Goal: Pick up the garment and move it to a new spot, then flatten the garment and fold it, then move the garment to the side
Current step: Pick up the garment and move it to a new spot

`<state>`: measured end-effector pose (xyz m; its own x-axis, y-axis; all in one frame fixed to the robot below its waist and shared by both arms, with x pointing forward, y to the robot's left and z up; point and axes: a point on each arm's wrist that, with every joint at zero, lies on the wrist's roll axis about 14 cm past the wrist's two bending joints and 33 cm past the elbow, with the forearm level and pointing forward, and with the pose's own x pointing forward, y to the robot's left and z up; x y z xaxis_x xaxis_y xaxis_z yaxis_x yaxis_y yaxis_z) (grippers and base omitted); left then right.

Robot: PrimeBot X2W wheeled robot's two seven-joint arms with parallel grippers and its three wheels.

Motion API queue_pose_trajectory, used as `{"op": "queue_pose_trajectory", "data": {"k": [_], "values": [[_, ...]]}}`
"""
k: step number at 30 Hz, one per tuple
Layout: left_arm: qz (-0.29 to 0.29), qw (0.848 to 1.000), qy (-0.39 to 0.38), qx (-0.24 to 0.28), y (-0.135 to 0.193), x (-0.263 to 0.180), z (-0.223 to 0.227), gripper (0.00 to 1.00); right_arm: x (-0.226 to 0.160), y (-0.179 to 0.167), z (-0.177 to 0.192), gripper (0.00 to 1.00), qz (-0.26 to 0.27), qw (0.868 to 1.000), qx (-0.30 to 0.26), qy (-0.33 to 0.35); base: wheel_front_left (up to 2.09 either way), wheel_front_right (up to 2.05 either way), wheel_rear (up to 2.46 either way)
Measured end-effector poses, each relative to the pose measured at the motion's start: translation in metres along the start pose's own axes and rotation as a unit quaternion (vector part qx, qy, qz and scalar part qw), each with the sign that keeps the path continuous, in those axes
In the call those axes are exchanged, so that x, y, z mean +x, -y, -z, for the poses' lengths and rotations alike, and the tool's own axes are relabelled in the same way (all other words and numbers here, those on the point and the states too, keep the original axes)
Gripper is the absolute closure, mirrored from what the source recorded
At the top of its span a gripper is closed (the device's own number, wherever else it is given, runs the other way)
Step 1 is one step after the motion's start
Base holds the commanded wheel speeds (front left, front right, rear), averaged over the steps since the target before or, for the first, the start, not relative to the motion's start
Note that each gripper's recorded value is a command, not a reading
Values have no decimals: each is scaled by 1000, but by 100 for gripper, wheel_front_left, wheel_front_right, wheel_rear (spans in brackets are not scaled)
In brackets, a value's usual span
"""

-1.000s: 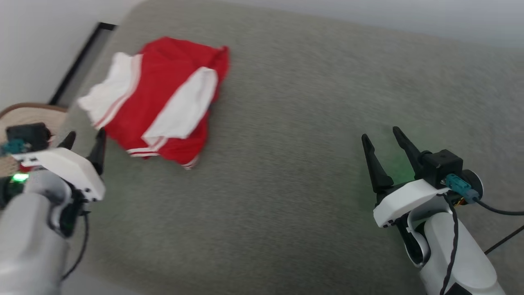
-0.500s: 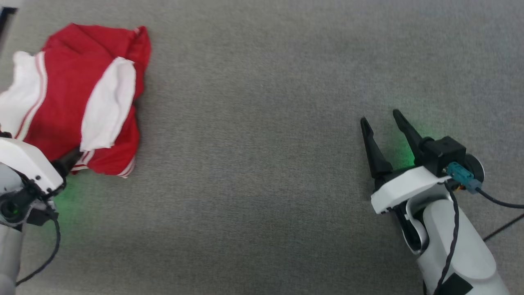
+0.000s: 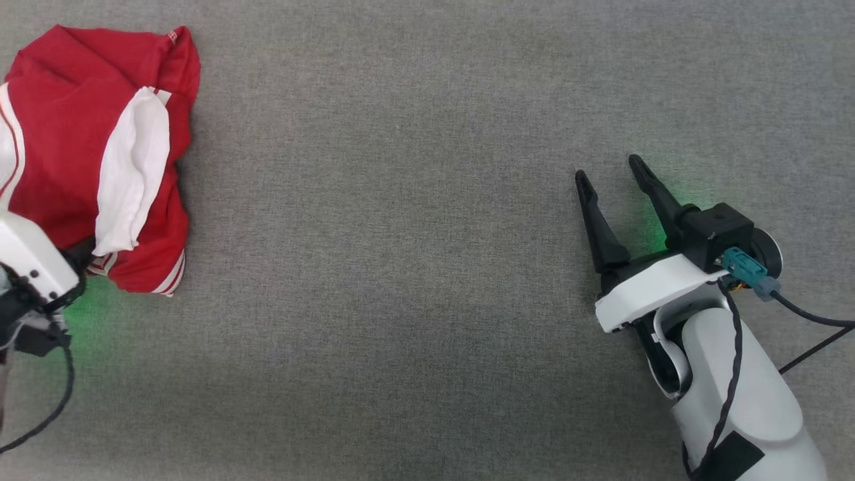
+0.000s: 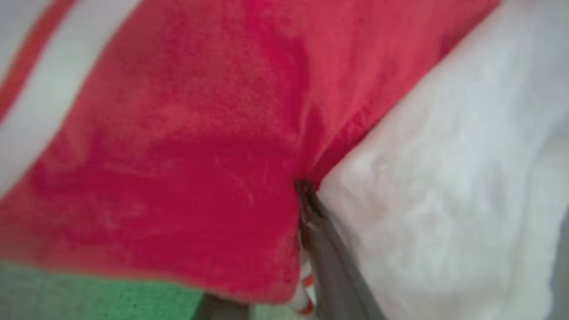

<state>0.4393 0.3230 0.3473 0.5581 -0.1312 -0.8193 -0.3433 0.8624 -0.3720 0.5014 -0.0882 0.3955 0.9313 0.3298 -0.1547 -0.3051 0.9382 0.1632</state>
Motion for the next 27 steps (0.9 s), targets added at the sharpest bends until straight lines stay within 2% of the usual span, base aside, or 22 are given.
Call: {"op": "queue_pose_trajectory", "data": {"k": [5, 8, 13, 16, 21, 27], "values": [[2, 999, 41, 10, 4, -5, -9, 100, -2, 0, -12, 0, 2, 1000, -2, 13, 0, 0, 0], [5, 995, 97, 17, 7, -16, -28, 100, -5, -3, -22, 0, 3, 1000, 0, 23, 0, 0, 0], [42, 982, 180, 37, 34, -49, -72, 100, -18, -2, -38, 0, 14, 999, 8, 40, 0, 0, 0], [67, 976, 202, 52, 53, -63, -84, 100, -22, -4, -46, 0, 16, 999, 11, 50, 0, 0, 0], [147, 958, 232, 81, 111, -85, -96, 100, -38, 0, -61, 0, 31, 997, 21, 69, 0, 0, 0], [260, 929, 229, 131, 208, -91, -90, 100, -62, 25, -66, 0, 74, 994, 32, 80, 0, 0, 0]]}}
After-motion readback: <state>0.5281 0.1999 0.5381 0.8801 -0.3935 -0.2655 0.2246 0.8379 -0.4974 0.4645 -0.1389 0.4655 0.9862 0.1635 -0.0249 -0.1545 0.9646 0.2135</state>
